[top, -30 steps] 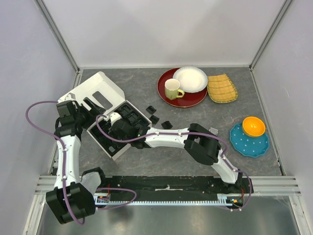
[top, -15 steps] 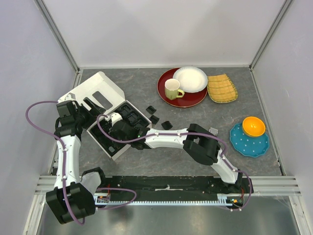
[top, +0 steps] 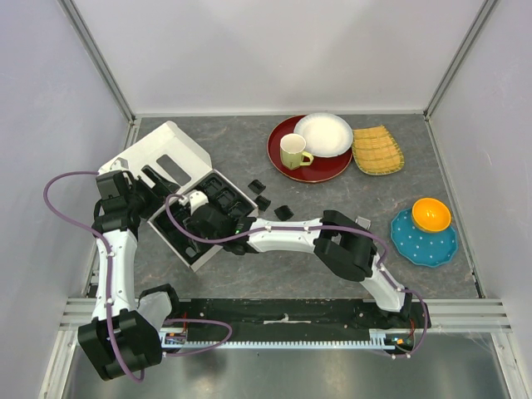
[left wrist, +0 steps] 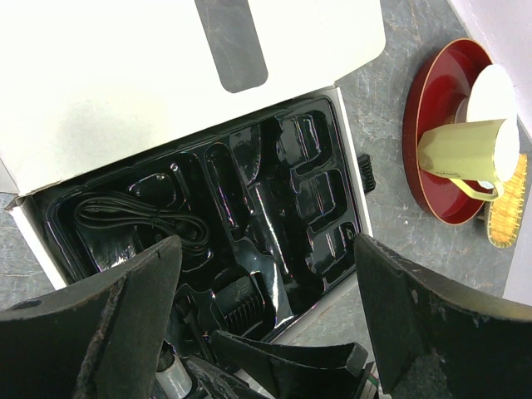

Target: Sort the hair-cutting tools

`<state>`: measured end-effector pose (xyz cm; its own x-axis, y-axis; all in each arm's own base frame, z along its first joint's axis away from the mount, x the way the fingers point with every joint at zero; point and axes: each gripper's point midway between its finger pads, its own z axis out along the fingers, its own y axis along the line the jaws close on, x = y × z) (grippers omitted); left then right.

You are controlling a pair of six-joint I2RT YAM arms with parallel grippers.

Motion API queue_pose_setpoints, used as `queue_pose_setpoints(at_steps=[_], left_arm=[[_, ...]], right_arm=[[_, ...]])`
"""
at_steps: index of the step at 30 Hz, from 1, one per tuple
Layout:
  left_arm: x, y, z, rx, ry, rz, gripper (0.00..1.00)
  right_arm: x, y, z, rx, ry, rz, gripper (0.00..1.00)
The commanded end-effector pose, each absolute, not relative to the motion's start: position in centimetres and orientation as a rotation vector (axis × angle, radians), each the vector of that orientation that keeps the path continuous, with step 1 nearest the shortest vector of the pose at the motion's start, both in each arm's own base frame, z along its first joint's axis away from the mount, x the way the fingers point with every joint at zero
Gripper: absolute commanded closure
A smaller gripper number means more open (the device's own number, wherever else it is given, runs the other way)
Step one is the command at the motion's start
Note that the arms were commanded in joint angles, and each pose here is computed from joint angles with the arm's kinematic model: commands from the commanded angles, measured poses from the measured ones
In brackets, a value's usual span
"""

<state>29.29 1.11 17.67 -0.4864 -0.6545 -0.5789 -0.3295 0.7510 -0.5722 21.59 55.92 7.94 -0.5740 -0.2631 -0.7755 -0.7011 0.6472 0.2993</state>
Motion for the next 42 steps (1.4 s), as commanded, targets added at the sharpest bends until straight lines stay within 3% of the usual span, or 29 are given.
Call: queue_pose_setpoints(at_steps=[1, 5, 10, 15, 42], left_arm=[[29.4, 1.5, 18.1, -0.722, 2.091, -0.476, 0.10], [29.4, 1.5, 18.1, -0.719, 2.090, -0.477, 0.10], [29.4, 1.4, 18.2, -0.719, 2.090, -0.477, 0.10], [29.4, 1.4, 18.0, -0.721, 2.093, -0.477, 0.10], [29.4, 1.4, 18.0, -0.720, 2.093, -0.479, 0.10]], right_arm=[[22.5, 55.3, 12.0, -0.679, 2.091, 0.790, 0.64], [22.8, 55.2, 12.6, -0.677, 2.074, 0.779, 0.66], [22.2, 55.7, 12.5, -0.714, 2.069, 0.816, 0.89], [21.7, 56.2, 11.7, -0.745, 2.081, 0.847, 0.99], [22.2, 55.7, 6.9, -0.768, 2.171, 0.734, 1.00]])
